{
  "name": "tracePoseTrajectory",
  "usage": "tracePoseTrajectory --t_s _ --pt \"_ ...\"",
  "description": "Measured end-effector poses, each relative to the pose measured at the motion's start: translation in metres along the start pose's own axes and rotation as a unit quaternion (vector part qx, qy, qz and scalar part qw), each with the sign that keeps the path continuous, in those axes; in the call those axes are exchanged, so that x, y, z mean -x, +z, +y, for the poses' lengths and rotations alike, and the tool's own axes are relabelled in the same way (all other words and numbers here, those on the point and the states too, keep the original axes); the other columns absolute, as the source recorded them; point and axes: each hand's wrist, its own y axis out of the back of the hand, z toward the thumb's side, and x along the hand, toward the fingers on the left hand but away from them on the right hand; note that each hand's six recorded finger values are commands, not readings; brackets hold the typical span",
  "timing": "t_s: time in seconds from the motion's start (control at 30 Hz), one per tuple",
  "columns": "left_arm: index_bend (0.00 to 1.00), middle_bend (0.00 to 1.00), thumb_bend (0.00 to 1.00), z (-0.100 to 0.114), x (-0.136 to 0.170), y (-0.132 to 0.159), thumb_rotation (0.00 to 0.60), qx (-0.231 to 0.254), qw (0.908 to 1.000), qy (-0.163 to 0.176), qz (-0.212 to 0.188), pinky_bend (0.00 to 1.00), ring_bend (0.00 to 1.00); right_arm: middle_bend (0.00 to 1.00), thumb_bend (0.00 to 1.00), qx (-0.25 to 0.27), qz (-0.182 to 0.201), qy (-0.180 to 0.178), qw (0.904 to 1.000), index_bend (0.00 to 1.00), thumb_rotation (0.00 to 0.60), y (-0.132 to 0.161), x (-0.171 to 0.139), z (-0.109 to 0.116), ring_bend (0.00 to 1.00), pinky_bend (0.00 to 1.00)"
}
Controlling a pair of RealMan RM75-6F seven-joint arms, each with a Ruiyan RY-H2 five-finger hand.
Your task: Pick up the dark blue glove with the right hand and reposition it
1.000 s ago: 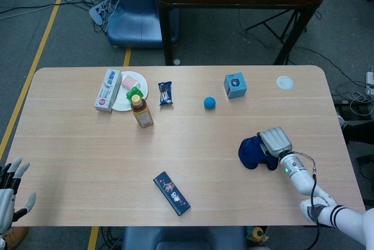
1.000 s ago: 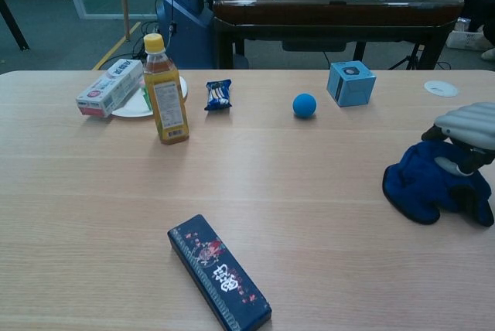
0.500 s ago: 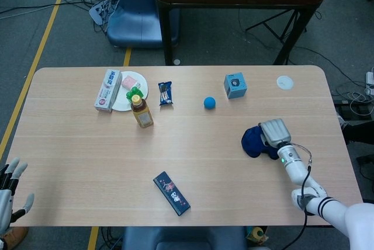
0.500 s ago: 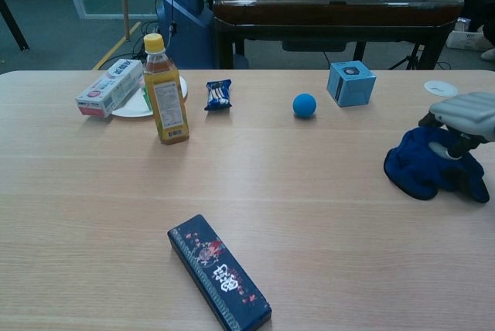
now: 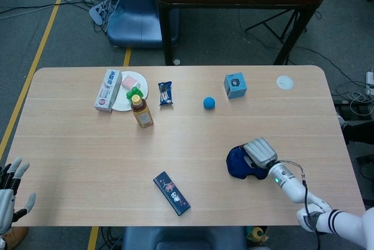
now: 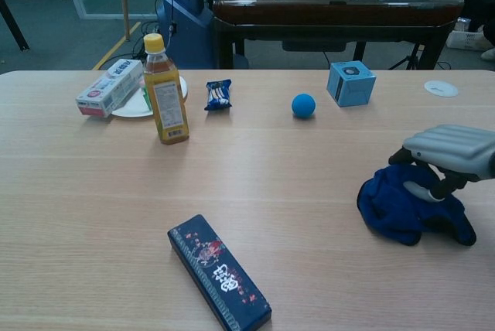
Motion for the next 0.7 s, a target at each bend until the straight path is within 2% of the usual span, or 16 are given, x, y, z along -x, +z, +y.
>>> tracePoseTrajectory --t_s 0.13,0.27,0.47,0.7 --pt "0.11 0.00 0.33 0.000 0.000 0.001 0.600 0.000 1.0000 -0.001 -0.002 0.00 0.04 0.58 0.74 -0.006 0.000 0.002 1.0000 0.72 0.600 -0.004 -0.008 -0.002 0.61 0.74" --pt "0.11 0.00 0.33 -0.001 0.000 0.002 0.600 0.000 1.0000 -0.001 -0.002 0.00 0.04 0.58 0.74 -0.015 -0.021 0.002 0.9997 0.72 0.600 -0.019 -0.005 -0.001 0.61 0.74" --pt "0.11 0.00 0.33 -0.001 -0.001 0.002 0.600 -0.001 1.0000 -0.002 -0.001 0.00 0.04 0.58 0.74 -0.030 -0.071 0.005 0.9970 0.72 0.600 -0.053 0.002 0.000 0.61 0.74" --pt "0.11 0.00 0.33 -0.003 -0.002 0.003 0.600 -0.001 1.0000 -0.004 -0.003 0.00 0.04 0.58 0.74 -0.044 -0.142 0.003 0.9888 0.72 0.600 -0.101 0.007 0.007 0.61 0.74"
